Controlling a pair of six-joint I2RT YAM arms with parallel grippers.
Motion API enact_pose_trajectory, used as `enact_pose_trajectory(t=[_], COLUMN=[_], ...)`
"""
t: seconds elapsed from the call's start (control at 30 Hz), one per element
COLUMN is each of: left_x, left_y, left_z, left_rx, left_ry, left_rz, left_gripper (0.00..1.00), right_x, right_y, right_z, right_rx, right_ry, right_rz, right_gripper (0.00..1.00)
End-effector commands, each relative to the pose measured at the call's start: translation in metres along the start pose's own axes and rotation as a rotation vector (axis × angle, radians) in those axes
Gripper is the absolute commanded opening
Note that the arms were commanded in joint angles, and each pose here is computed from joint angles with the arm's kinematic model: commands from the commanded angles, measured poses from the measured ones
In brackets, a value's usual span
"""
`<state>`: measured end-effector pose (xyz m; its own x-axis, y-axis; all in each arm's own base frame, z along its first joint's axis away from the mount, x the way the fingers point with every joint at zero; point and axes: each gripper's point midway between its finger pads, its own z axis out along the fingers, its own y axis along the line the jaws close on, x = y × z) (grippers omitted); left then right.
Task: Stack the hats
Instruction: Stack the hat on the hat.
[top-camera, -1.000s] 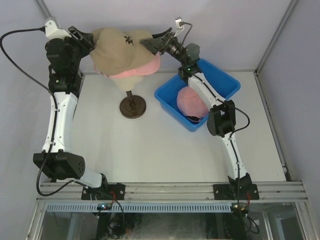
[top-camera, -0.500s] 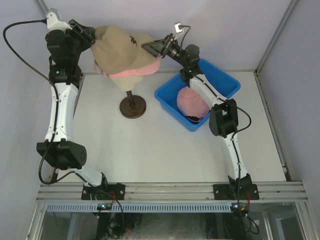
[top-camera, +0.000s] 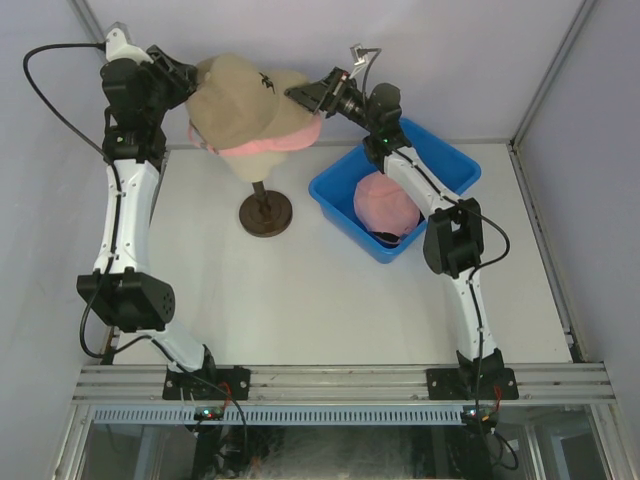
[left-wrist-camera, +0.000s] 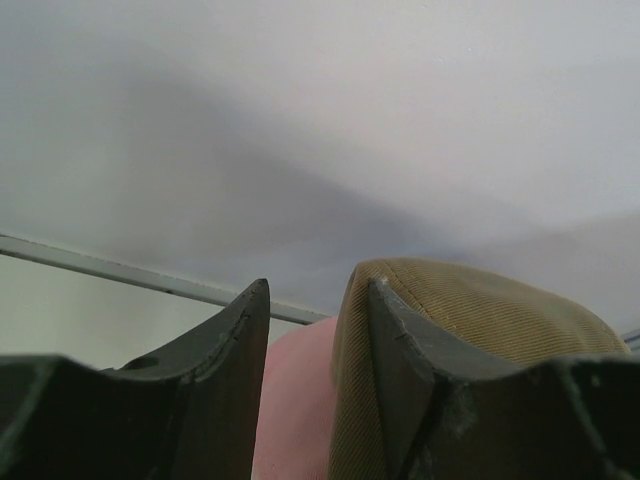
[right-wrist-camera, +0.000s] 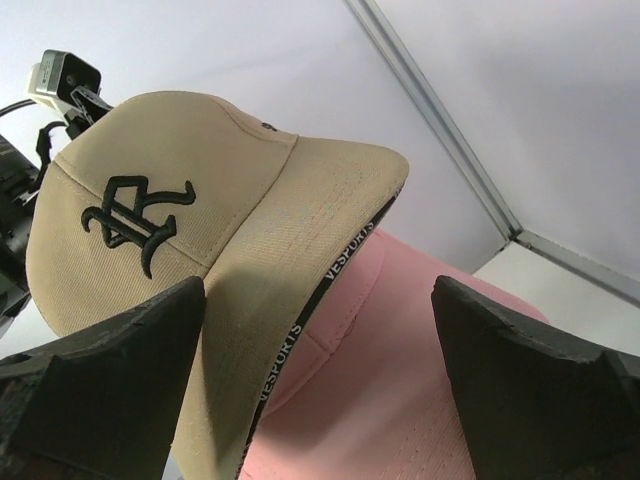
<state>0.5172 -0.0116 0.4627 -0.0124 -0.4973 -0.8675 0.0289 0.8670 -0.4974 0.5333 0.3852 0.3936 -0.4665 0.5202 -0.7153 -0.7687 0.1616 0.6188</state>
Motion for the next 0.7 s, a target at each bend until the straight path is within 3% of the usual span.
enact_pose_trajectory(t=[0.0, 0.43, 0.67], left_x=[-0.009, -0.019, -0.02], left_y=[0.002, 0.004, 0.025], left_z=[-0.003, -0.015, -0.03], left_rx=[-0.021, -0.047, -0.084], left_ry=[-0.004, -0.043, -0.073], left_rz=[0.021, -0.003, -0.073], left_gripper=[0.48, 0.58, 0.59], right_x=[-0.012, -0.017, -0.018], right_y=[0.027, 0.044, 0.051], right_z=[-0.004, -0.011, -0.01], right_rx=[0.008, 0.044, 0.038], right_ry=[0.006, 0.017, 0.021], right_rz=[0.007, 0.033, 0.033], right_gripper=[0.94, 0.94, 0.94])
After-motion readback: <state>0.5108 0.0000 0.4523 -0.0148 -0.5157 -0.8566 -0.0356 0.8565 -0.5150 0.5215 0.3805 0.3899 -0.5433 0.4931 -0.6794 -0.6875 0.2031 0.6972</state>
